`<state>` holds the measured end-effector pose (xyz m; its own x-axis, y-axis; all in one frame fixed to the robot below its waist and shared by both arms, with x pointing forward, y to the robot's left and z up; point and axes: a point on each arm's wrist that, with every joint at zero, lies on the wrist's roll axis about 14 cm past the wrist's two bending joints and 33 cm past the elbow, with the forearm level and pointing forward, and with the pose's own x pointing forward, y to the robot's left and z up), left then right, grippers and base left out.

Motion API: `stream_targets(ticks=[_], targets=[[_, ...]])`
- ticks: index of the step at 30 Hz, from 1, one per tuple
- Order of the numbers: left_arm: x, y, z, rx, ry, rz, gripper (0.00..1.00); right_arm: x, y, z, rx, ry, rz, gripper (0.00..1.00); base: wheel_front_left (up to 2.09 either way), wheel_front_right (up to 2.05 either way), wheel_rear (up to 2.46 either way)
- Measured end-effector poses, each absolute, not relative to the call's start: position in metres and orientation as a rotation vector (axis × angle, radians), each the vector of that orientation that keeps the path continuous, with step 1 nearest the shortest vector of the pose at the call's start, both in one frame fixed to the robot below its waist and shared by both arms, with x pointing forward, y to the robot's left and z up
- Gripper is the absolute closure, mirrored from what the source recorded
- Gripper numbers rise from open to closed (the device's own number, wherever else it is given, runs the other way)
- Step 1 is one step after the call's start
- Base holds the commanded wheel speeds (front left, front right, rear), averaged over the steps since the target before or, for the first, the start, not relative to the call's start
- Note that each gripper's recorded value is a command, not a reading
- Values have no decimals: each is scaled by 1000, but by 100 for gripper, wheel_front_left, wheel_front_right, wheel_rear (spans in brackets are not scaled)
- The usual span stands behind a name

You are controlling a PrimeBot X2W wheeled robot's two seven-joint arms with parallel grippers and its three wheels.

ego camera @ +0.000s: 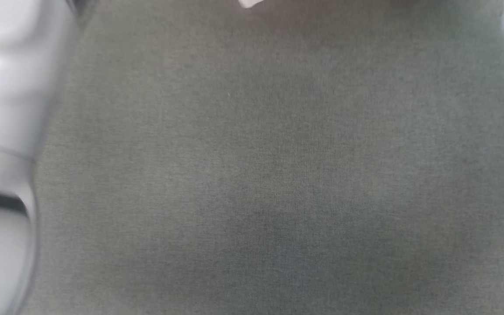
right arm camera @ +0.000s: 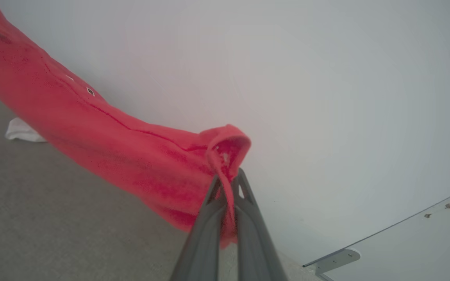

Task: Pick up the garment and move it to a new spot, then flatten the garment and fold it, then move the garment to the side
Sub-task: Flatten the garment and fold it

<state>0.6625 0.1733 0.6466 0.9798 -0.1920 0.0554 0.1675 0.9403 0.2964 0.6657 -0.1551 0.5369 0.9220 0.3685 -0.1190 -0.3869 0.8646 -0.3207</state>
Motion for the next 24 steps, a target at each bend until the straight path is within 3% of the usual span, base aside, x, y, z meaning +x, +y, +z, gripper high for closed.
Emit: stream_targets(ticks=[11, 24], targets=[[557, 169, 510, 177, 409, -310, 100, 591, -156, 507, -265, 227, 498, 100, 0, 0, 0], [388, 156, 457, 36, 741, -310, 100, 500, -168, 464, -212, 425, 597, 100, 0, 0, 0]])
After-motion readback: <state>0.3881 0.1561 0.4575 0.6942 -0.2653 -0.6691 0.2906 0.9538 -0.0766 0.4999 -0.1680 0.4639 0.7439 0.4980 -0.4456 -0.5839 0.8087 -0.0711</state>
